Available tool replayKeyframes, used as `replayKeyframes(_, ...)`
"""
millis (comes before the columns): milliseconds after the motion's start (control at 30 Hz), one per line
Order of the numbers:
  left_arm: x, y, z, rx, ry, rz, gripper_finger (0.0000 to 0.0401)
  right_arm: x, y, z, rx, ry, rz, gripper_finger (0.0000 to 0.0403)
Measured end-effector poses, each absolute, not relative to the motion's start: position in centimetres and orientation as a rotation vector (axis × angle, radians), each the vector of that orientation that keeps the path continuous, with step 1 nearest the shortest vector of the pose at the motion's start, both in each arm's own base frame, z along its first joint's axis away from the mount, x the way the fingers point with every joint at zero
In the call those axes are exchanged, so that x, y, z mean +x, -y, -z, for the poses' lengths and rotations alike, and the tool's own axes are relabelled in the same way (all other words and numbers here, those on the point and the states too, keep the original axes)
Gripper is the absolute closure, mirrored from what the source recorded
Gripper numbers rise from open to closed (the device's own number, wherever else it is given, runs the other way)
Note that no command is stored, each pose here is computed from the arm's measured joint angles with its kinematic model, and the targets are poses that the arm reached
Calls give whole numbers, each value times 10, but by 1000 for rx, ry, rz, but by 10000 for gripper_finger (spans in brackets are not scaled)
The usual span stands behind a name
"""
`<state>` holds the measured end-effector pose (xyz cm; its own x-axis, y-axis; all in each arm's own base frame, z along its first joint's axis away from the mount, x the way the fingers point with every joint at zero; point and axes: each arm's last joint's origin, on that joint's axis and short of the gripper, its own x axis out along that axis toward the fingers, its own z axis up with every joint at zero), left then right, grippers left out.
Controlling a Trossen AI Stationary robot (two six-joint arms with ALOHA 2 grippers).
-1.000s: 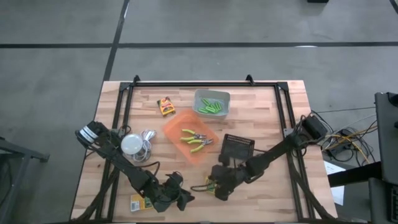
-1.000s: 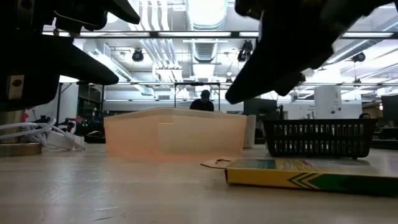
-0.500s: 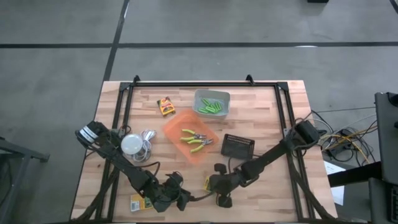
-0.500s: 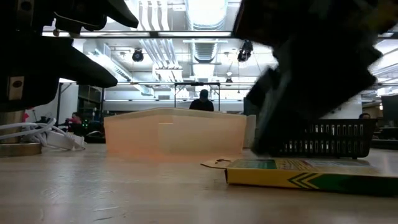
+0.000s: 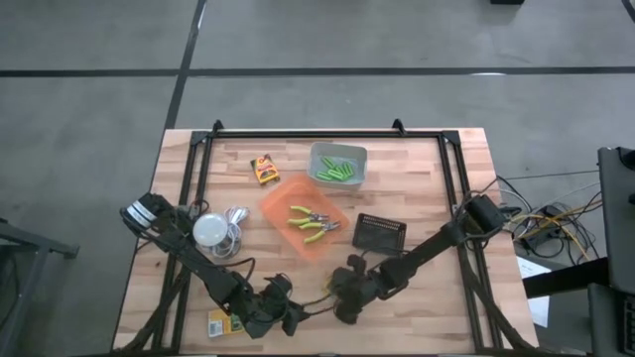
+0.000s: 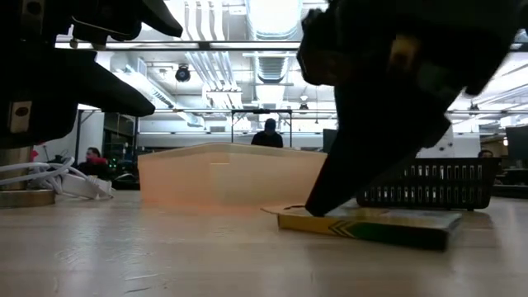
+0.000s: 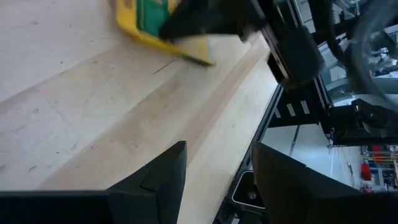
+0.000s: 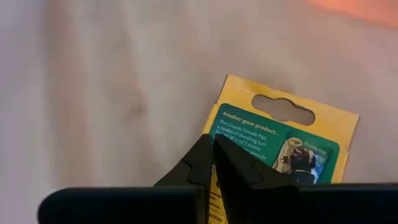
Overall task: Pick & Place School Supplies
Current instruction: Put the yellow crayon box into the black bin
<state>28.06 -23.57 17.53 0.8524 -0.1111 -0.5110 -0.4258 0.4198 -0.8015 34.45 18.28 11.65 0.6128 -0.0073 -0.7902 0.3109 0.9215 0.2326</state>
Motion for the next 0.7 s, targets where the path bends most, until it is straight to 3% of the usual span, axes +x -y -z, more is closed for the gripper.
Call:
replayKeyframes(167,281,236,-175,-1135,-542,-210,215,342,-179,-116,381,-864,297,385)
replayKeyframes(400,281,235,-176,-1178,-520,-235,215,341,-179,-125,351,-844,262,385)
replayKeyframes(700,291,221,-178,-1438,-375,-382,215,324,-169,-190,182,-801,140,385)
